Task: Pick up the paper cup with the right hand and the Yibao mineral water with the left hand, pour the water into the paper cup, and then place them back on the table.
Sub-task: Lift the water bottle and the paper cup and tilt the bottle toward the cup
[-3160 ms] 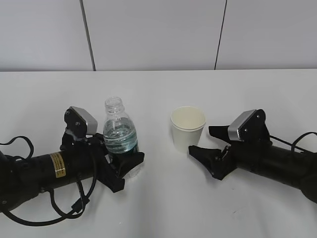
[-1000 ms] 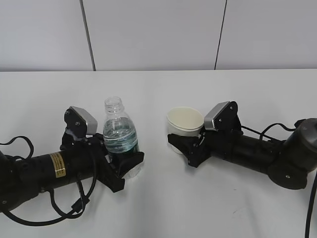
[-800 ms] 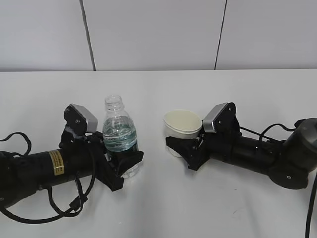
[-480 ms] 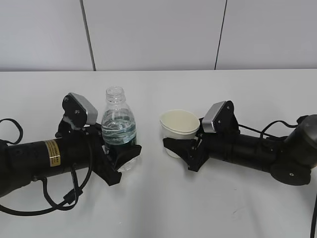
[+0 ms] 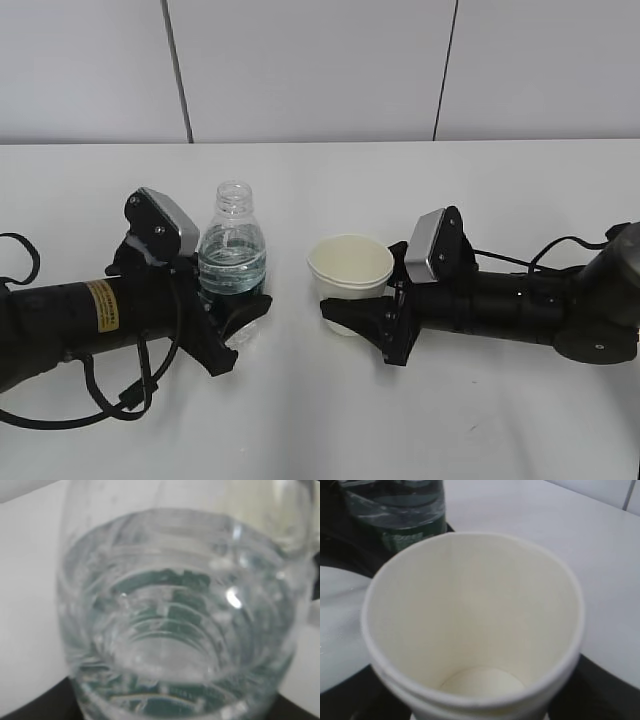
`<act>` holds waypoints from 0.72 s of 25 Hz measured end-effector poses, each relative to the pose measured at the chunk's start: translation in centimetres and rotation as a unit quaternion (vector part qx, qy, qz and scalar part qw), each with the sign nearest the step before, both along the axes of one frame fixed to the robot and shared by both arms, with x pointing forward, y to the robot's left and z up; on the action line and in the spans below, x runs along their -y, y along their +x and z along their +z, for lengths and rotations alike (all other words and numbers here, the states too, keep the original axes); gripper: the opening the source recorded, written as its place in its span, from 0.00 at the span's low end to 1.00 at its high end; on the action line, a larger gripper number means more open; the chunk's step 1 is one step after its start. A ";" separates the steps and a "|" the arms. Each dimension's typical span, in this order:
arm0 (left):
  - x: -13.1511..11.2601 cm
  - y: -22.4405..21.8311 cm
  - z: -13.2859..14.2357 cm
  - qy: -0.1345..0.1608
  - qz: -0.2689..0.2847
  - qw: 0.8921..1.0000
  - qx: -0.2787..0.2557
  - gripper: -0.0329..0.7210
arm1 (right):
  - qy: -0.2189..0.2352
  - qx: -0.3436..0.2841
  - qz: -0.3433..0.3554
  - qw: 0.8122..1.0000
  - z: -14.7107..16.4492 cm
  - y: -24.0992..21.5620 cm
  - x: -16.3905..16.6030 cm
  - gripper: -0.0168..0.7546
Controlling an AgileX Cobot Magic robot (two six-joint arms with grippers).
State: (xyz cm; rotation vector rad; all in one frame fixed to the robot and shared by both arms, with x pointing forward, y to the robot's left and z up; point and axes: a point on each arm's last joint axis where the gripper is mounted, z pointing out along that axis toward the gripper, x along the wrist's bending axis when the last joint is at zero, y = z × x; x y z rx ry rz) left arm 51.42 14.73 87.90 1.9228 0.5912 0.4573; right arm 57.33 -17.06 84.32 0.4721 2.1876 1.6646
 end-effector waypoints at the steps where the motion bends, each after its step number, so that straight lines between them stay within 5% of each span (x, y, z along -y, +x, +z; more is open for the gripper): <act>1: -0.2 0.1 0.1 0.004 0.004 1.000 0.008 0.55 | -0.002 -0.002 0.010 1.000 0.0 -0.2 -0.1 0.71; 7: -1.4 1.0 0.6 0.019 0.033 0.998 0.041 0.55 | -0.002 -0.007 0.027 1.000 -0.1 -0.5 -0.2 0.71; 12: -1.7 1.2 0.7 0.061 0.017 0.994 0.093 0.55 | -0.001 -0.015 0.032 0.999 -0.1 -0.6 -0.2 0.71; 18: -1.8 1.5 1.0 0.066 0.027 0.990 0.120 0.55 | -0.001 -0.015 0.053 0.998 0.0 -1.0 -1.4 0.71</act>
